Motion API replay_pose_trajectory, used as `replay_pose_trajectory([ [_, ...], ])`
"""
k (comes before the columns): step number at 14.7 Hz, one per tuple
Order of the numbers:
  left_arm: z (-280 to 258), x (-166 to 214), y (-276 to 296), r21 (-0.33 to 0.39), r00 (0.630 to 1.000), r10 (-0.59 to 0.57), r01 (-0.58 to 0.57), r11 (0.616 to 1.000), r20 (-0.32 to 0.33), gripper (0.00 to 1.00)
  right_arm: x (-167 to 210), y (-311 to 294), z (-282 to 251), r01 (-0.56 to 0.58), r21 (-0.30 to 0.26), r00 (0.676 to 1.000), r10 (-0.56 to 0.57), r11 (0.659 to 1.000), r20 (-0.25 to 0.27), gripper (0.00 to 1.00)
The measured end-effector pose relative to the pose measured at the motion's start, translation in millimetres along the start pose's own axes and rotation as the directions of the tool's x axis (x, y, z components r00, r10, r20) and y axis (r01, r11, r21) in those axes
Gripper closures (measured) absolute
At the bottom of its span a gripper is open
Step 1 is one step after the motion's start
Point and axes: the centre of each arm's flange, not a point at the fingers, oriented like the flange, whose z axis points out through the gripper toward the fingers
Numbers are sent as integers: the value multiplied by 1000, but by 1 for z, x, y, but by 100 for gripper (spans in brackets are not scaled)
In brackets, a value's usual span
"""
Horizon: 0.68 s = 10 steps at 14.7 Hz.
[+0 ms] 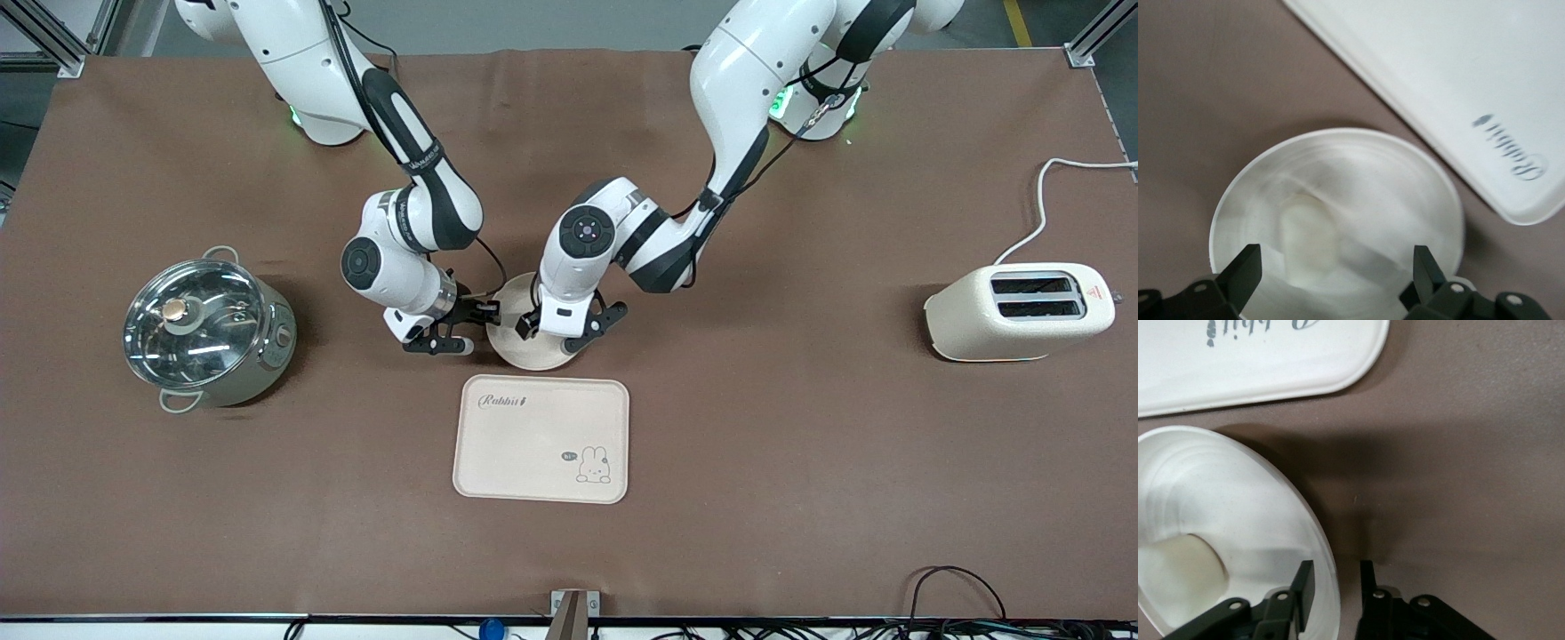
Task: Place bun in plate and plate on tray
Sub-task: 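Lower the bun into the plate and open the left gripper, then raise the left gripper away while the right gripper grips the plate rim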
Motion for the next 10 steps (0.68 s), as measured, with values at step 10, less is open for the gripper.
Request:
replay_pose_trajectory([
  [10, -299, 218, -79, 30, 984, 98, -94, 995, -150, 0, 8, -31, -29, 14, 53, 1000, -14, 998, 2, 96],
])
